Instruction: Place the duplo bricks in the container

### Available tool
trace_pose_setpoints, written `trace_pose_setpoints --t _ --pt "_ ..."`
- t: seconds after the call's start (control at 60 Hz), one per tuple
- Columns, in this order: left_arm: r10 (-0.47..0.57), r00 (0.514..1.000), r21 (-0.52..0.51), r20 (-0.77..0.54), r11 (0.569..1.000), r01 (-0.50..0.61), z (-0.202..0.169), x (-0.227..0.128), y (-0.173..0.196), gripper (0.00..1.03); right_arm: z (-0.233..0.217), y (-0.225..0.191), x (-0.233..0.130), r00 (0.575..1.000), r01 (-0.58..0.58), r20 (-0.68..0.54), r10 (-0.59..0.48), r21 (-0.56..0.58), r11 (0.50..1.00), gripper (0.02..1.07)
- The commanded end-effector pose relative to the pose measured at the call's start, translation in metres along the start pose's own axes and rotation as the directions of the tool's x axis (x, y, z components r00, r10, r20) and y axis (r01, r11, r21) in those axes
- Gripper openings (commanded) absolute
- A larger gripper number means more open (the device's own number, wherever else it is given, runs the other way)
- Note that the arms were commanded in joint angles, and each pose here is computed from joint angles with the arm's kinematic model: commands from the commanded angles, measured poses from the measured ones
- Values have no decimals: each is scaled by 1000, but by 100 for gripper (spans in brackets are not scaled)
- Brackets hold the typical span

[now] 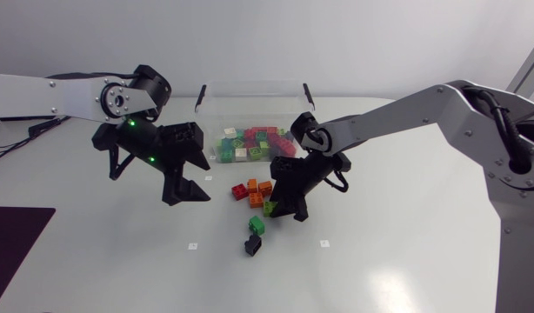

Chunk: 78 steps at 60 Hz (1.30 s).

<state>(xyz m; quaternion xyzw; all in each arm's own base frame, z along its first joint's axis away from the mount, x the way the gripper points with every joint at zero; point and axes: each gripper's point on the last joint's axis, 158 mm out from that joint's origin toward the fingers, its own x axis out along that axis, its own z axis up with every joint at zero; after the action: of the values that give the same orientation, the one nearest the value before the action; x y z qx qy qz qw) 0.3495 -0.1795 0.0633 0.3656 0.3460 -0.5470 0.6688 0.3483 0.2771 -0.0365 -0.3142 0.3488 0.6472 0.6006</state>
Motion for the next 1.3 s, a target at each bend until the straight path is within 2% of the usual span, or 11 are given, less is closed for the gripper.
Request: trace_pose_setpoints --t 0.0,0.1,0.45,0.683,1.283 --pt "-63 998 -1 -18 998 63 -12 23 -17 98 -2 7 11 999 -34 -10 34 -25 999 34" --pt "-72 997 -14 -25 997 72 -15 37 -21 98 -2 9 9 999 -33 -11 32 -23 999 18" --pt "29 998 -136 -57 990 -37 -22 64 -5 98 -5 20 -23 1000 22 3 -22 -6 1000 18" --pt "9 998 -205 -59 979 -21 -19 89 -13 98 -7 23 -49 996 82 25 -83 19 996 18" --pt "91 996 -303 -25 948 -94 -21 102 26 96 9 20 -126 967 224 112 -229 55 973 18"
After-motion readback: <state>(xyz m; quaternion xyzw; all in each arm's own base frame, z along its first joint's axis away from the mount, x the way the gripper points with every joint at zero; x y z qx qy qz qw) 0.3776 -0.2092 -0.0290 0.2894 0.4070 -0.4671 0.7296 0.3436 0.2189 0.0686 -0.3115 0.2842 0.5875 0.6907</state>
